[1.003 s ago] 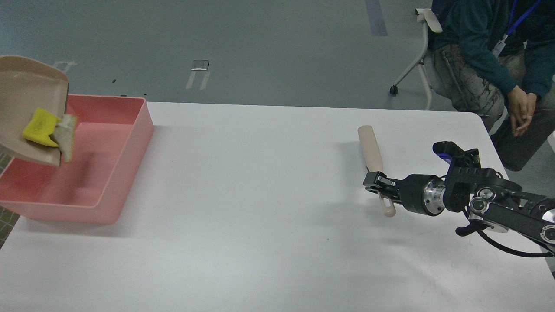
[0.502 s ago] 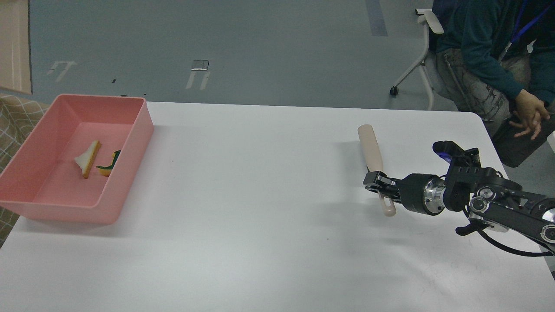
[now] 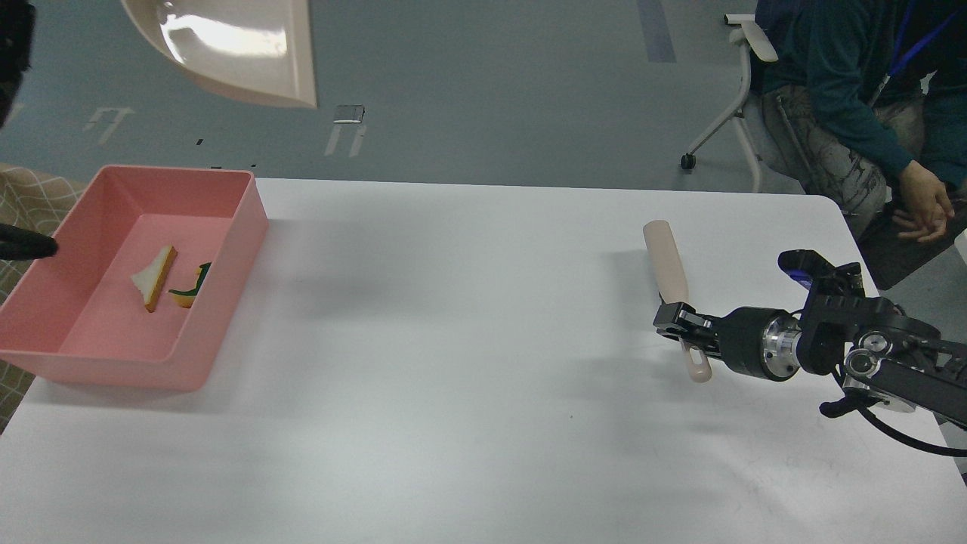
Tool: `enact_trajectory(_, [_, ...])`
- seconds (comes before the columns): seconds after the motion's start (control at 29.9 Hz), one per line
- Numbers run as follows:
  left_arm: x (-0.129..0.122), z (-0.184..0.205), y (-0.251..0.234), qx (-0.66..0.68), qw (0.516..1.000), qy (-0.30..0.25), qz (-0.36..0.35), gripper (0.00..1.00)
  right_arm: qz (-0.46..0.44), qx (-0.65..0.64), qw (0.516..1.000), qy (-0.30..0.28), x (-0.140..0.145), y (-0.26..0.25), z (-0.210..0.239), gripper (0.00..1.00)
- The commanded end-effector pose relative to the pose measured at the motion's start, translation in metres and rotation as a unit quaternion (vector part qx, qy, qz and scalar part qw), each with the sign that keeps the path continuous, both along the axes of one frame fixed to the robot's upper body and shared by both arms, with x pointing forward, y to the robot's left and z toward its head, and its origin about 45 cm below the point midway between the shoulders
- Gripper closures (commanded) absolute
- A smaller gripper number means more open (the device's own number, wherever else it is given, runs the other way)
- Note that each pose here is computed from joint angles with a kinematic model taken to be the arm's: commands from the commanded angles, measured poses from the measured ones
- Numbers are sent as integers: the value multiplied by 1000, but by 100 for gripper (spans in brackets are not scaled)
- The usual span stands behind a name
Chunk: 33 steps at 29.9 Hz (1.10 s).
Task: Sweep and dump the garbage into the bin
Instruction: 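Lower the empty dustpan back onto the table with the left gripper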
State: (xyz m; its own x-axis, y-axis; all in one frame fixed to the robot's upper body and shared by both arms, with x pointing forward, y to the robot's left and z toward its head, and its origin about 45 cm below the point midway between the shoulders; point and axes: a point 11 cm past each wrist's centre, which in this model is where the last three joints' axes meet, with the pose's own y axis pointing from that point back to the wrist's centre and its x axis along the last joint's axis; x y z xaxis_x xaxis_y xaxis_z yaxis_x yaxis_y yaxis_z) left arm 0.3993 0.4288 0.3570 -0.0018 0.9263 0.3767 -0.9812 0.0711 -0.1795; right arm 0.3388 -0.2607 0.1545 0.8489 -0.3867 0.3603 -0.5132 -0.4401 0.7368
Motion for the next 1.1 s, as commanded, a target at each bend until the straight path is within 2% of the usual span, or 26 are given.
enact_trajectory(0.0, [5, -47, -40, -30, 999, 38, -18, 100, -2, 0, 1000, 4, -3, -1, -3, 100])
enact_trajectory(0.1, [2, -88, -71, -33, 997, 72, -24, 100, -2, 0, 1000, 5, -3, -1, -4, 100])
enact_trajectory(0.23, [-7, -125, -100, -29, 994, 103, -29, 100, -2, 0, 1000, 6, -3, -2, -4, 100])
enact_trajectory(0.3, [-21, -155, -114, -28, 991, 125, -30, 100, -2, 0, 1000, 5, -3, -1, -4, 100])
enact_trajectory(0.5, [-49, -201, -131, -16, 987, 160, -29, 100, 1, 3, 1000, 6, -4, 1, -3, 100])
enact_trajectory(0.77, [-71, -229, -138, -12, 983, 181, -23, 100, 29, 21, 999, 16, -14, 10, 2, 100])
enact_trajectory(1.07, [-78, -240, -134, -6, 980, 196, -18, 100, 45, 24, 998, 31, -18, 9, 2, 100])
